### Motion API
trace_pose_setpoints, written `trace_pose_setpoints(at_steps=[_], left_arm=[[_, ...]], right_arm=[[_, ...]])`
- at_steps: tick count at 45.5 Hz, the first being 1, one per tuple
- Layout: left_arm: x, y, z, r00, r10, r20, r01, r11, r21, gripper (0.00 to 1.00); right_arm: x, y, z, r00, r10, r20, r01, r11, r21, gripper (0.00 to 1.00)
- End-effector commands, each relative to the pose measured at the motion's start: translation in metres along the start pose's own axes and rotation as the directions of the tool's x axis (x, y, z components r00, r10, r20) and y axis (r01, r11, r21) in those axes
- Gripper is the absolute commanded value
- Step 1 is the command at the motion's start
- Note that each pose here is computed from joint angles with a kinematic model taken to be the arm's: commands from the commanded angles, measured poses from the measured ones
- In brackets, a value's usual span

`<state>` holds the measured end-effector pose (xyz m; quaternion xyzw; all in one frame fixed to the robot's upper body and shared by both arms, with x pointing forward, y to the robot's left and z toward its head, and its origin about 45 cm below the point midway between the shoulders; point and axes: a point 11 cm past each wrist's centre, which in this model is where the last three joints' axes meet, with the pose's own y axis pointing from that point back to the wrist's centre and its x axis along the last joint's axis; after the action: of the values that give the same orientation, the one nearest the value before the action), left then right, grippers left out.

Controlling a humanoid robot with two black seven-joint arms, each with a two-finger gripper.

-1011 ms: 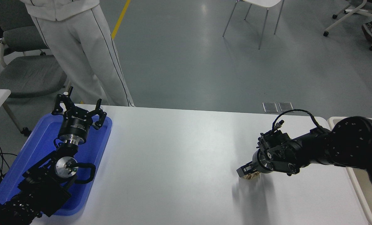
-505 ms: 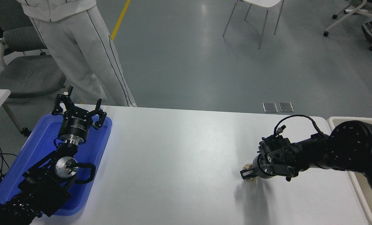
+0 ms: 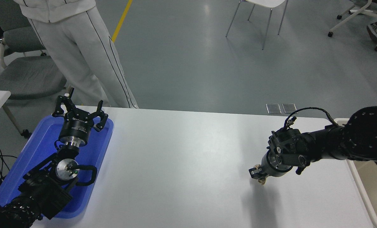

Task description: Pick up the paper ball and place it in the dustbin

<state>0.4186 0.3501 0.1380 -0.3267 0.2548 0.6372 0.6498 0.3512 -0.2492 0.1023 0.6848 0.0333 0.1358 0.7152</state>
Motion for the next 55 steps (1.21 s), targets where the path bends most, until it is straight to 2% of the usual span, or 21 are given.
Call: trace_pose_setpoints(at_steps=[1, 10, 21, 27, 40, 55], left_arm=[[0.0, 0.0, 0.0, 1.0, 0.0, -0.001, 0.0, 1.0, 0.0, 1.0], [0.0, 0.0, 0.0, 1.0, 0.0, 0.001, 0.0, 1.0, 0.0, 1.0], [0.0, 0.0, 0.0, 1.0, 0.0, -0.001, 0.0, 1.0, 0.0, 1.0], [0.0, 0.0, 0.0, 1.0, 0.0, 0.001, 0.0, 1.0, 0.0, 1.0], [0.001, 0.0, 0.0, 1.0, 0.001, 0.001, -0.001, 1.0, 0.0, 1.0], [0.0, 0.0, 0.0, 1.0, 0.001, 0.0, -0.001, 1.0, 0.0, 1.0]], right_arm=[[0.011, 0.043, 0.004, 1.0, -0.009, 0.002, 0.009, 1.0, 0.017, 0.0], [0.021, 0.086, 0.013, 1.0, -0.015, 0.014, 0.015, 1.0, 0.026, 0.0], [0.033, 0.14, 0.018, 0.994, -0.105, -0.005, 0.105, 0.994, 0.005, 0.0], [0.042, 0.178, 0.026, 0.994, -0.104, 0.032, 0.104, 0.994, 0.022, 0.0], [0.068, 0.247, 0.03, 0.998, 0.055, 0.032, -0.055, 0.998, 0.001, 0.0], [0.088, 0.31, 0.033, 0.976, 0.213, 0.035, -0.213, 0.977, -0.012, 0.0]])
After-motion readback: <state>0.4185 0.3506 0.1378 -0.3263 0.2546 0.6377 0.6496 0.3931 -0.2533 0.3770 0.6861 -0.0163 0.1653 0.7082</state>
